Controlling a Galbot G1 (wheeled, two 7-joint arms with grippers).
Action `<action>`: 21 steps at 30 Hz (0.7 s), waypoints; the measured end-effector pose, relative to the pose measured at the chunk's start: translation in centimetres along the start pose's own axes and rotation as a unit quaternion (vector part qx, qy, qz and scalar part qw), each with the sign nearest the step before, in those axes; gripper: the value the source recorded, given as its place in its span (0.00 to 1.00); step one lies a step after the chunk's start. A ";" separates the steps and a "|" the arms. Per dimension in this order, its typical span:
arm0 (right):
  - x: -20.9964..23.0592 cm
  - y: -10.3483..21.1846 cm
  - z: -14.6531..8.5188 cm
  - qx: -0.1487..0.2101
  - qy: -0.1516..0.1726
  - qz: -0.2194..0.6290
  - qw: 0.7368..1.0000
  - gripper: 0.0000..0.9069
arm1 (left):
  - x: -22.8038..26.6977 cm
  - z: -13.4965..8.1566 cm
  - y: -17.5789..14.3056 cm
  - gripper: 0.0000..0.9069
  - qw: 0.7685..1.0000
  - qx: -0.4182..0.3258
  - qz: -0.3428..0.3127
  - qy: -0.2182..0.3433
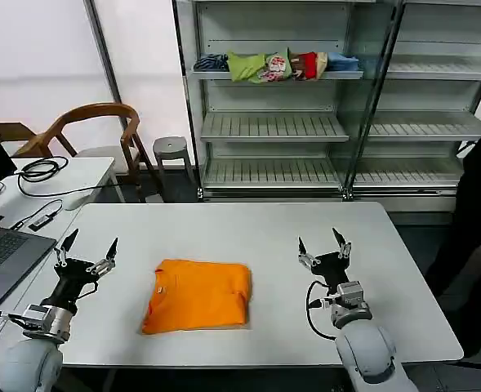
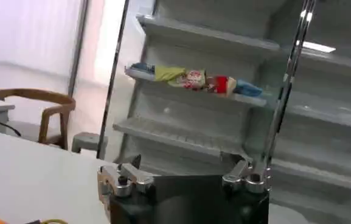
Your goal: Fold and organize the clothes.
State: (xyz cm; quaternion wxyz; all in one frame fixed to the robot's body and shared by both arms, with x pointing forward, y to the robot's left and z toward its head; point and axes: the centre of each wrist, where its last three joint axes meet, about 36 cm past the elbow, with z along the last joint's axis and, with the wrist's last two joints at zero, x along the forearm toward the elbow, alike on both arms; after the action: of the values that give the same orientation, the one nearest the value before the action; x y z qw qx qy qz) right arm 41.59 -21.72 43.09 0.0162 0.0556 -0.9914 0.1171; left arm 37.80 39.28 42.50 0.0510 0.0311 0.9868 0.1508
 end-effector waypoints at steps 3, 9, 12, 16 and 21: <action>-0.3 0.1 0.2 0.000 0.000 -0.002 1.000 1.00 | -0.1 0.3 0.0 1.00 1.000 -0.001 0.000 -0.001; -0.7 0.1 0.3 0.003 -0.002 -0.006 1.000 1.00 | -0.6 0.9 0.6 1.00 1.000 -0.005 -0.002 -0.006; -0.7 0.0 0.2 0.006 -0.004 -0.003 1.000 1.00 | -0.8 1.3 1.5 1.00 1.000 -0.006 -0.007 -0.001; -0.5 -0.3 0.3 0.011 -0.008 0.001 1.000 1.00 | -0.7 2.3 2.4 1.00 1.000 -0.004 -0.005 0.010; 0.0 -0.6 0.6 0.021 -0.012 0.007 1.000 1.00 | -0.9 2.8 2.3 1.00 1.000 0.000 0.003 0.009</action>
State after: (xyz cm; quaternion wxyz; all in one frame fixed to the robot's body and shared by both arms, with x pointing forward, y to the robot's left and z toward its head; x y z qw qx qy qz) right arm 41.64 -22.42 42.64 0.0024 0.0503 -0.9892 0.1378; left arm 39.09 42.22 40.64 0.0417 0.0323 0.9871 0.1510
